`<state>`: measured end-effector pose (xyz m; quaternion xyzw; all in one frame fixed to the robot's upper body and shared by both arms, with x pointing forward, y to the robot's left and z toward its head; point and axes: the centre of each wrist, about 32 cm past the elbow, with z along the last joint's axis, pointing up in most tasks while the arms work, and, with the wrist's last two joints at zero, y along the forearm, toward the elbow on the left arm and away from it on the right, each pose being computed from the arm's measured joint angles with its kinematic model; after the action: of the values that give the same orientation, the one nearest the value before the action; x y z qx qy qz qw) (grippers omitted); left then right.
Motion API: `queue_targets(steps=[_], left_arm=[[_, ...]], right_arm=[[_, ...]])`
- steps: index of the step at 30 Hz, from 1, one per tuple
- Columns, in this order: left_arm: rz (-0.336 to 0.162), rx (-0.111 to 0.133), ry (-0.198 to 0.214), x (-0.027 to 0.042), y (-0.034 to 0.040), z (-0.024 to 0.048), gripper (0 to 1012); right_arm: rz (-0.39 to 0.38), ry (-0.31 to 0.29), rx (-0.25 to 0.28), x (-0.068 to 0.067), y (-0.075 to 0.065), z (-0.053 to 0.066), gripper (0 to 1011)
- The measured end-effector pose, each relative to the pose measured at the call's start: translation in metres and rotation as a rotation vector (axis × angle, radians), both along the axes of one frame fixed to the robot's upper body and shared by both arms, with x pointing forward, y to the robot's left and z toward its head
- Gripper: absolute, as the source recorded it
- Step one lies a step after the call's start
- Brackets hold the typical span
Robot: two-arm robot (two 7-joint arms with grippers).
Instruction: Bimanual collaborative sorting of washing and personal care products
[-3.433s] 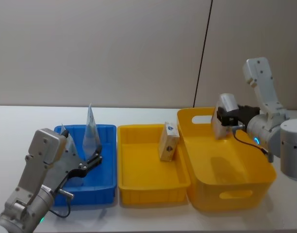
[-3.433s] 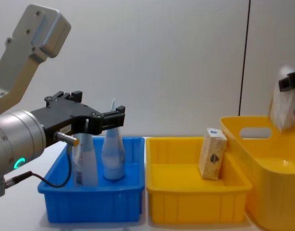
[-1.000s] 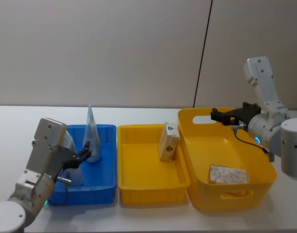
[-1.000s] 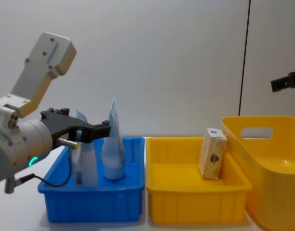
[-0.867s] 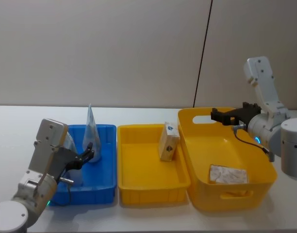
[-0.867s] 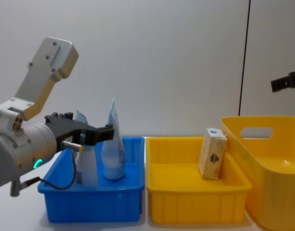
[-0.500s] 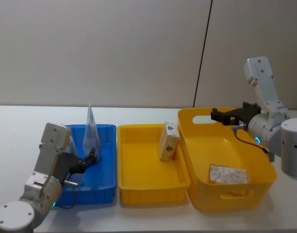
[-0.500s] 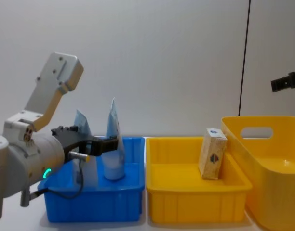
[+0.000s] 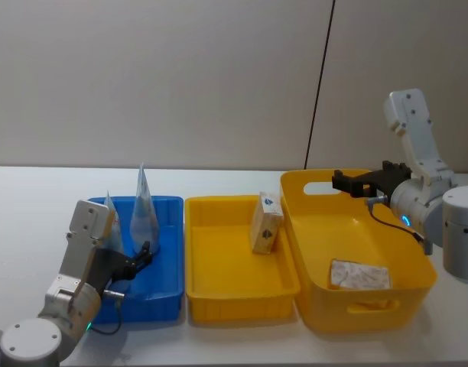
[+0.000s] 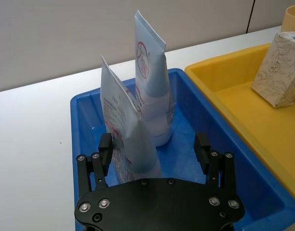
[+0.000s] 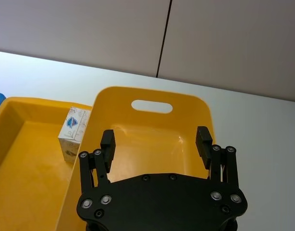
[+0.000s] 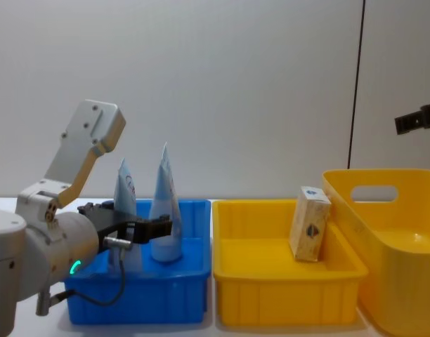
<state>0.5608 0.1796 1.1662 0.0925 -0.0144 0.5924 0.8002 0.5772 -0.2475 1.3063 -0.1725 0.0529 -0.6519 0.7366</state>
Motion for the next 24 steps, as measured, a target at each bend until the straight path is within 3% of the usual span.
queue_targets(steps=[11, 24], left_arm=[[0.005, 0.004, 0.005, 0.0027, -0.0012, -0.0039, 982], [0.008, 0.006, 0.008, 0.0039, -0.0016, -0.0054, 632]], right_arm=[[0.000, 0.000, 0.000, 0.0000, 0.0000, 0.0000, 1003], [0.000, 0.000, 0.000, 0.0000, 0.0000, 0.0000, 1003]])
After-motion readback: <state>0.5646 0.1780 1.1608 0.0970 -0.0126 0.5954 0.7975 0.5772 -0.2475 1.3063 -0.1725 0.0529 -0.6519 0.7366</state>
